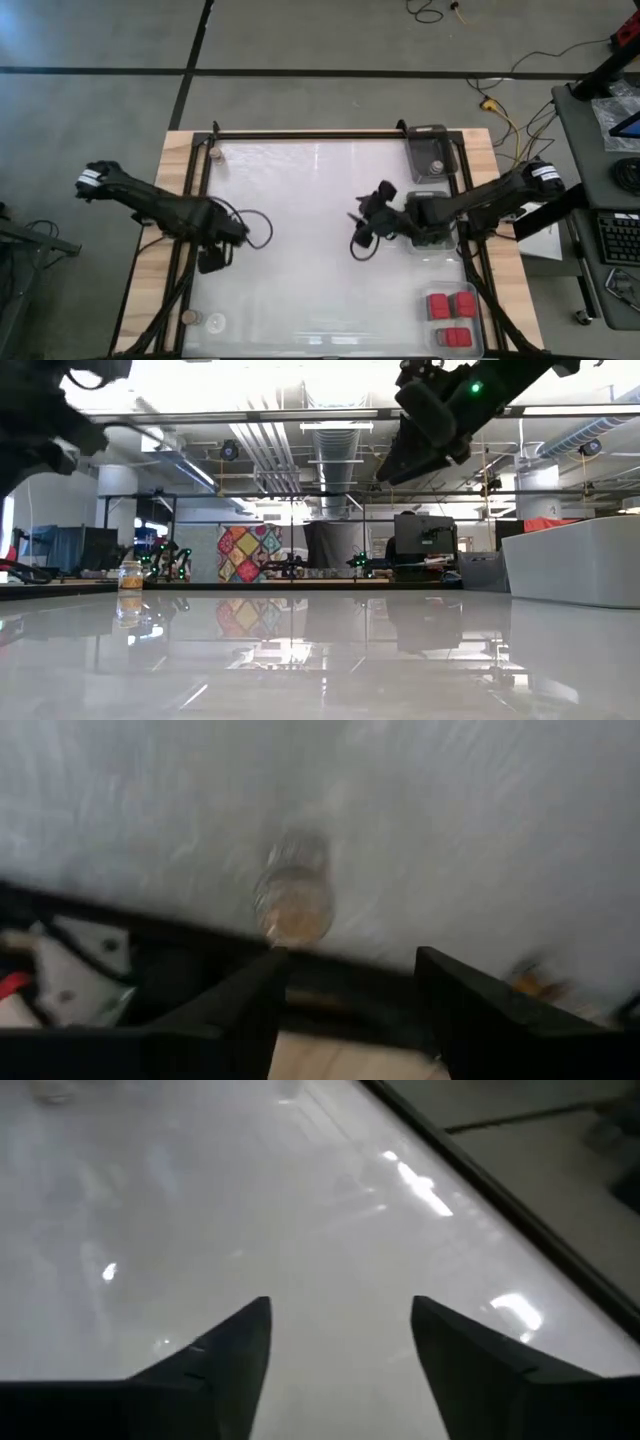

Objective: Sort spices by type
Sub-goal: Put the brown seasoning bottle into the black bin

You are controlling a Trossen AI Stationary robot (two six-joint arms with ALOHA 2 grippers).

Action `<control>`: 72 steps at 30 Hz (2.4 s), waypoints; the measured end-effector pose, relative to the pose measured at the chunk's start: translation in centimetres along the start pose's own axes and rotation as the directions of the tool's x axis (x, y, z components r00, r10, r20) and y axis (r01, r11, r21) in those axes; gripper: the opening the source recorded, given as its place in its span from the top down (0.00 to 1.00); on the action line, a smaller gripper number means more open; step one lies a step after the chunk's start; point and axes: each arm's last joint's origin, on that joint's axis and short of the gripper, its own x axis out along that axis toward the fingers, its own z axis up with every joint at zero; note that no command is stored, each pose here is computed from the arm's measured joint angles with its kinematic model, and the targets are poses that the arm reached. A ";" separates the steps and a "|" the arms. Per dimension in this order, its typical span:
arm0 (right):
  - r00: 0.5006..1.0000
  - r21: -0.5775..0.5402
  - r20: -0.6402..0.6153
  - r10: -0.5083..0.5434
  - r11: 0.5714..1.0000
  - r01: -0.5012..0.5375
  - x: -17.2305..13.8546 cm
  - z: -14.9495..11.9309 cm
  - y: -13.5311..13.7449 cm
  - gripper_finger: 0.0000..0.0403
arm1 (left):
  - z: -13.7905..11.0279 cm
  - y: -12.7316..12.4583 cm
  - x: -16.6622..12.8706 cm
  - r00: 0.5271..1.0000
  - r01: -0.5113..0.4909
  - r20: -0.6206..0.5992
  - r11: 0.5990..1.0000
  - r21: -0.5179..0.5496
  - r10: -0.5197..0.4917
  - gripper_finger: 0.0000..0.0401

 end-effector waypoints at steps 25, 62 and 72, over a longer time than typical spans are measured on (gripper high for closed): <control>0.997 -0.048 0.004 0.072 0.996 -0.072 0.8 -1.7 3.1 0.18 | 3.2 -0.7 6.6 0.864 -0.182 -0.382 0.910 0.373 0.329 0.42; 0.994 -0.050 -0.024 0.103 0.993 -0.104 0.5 -2.0 3.3 0.19 | 3.6 -0.6 7.2 0.862 -0.069 -0.458 0.944 0.321 0.219 0.43; 0.994 -0.050 -0.027 0.110 0.993 -0.111 0.5 -2.0 3.4 0.19 | 6.1 -2.6 4.7 0.949 -0.031 -0.285 0.940 0.341 0.134 0.51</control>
